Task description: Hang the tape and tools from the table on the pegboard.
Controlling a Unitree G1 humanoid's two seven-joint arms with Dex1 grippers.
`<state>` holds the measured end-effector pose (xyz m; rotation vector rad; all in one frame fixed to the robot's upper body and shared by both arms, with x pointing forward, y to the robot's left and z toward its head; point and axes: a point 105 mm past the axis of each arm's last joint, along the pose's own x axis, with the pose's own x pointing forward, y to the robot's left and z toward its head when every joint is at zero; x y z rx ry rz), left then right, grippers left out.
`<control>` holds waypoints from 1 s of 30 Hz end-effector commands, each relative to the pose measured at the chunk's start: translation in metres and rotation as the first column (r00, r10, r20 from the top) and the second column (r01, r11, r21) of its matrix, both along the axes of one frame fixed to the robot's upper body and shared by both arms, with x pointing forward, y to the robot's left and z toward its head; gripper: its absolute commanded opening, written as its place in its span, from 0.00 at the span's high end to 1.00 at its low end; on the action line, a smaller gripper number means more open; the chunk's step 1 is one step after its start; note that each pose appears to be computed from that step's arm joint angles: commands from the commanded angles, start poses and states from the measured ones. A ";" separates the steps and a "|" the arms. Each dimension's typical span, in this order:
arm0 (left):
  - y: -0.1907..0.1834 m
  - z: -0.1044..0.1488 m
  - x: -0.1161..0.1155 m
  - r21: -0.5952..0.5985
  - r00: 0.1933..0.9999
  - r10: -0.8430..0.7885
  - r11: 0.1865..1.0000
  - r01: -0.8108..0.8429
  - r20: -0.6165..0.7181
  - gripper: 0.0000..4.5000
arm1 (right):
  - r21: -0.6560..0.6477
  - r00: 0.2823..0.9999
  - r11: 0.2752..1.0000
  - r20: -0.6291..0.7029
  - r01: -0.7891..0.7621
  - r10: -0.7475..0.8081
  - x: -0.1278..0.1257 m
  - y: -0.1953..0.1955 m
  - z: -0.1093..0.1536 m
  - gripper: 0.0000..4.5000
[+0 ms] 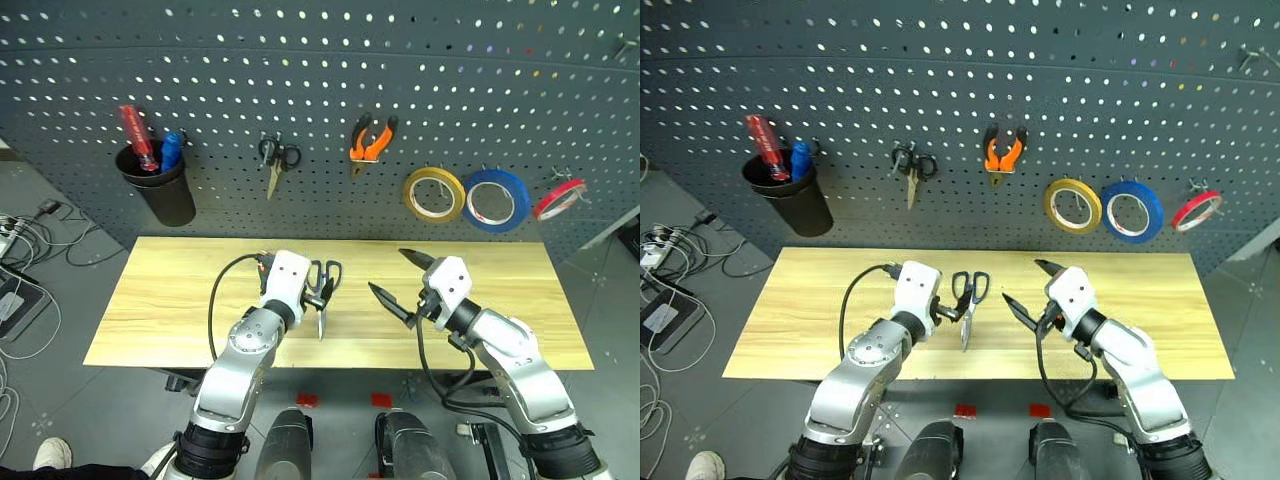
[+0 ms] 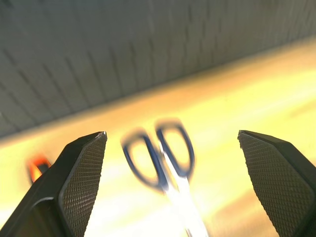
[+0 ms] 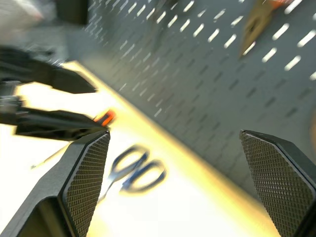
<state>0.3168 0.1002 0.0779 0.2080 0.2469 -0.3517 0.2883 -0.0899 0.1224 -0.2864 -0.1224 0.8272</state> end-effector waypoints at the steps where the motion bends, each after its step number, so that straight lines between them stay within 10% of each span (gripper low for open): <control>1: -0.004 -0.011 -0.003 0.041 0.999 0.014 0.999 -0.013 -0.034 0.00 | -0.011 0.995 0.995 0.021 -0.095 0.096 -0.013 0.005 0.006 0.00; 26: 0.003 -0.027 0.012 0.165 0.994 0.072 0.985 -0.057 -0.086 0.00 | 0.038 0.996 0.996 -0.024 -0.086 0.087 -0.015 0.007 0.012 0.00; 30: 0.001 -0.027 0.012 0.157 0.995 0.052 0.987 -0.038 -0.086 0.25 | 0.045 0.997 0.997 -0.036 -0.067 0.068 -0.015 0.004 0.013 0.00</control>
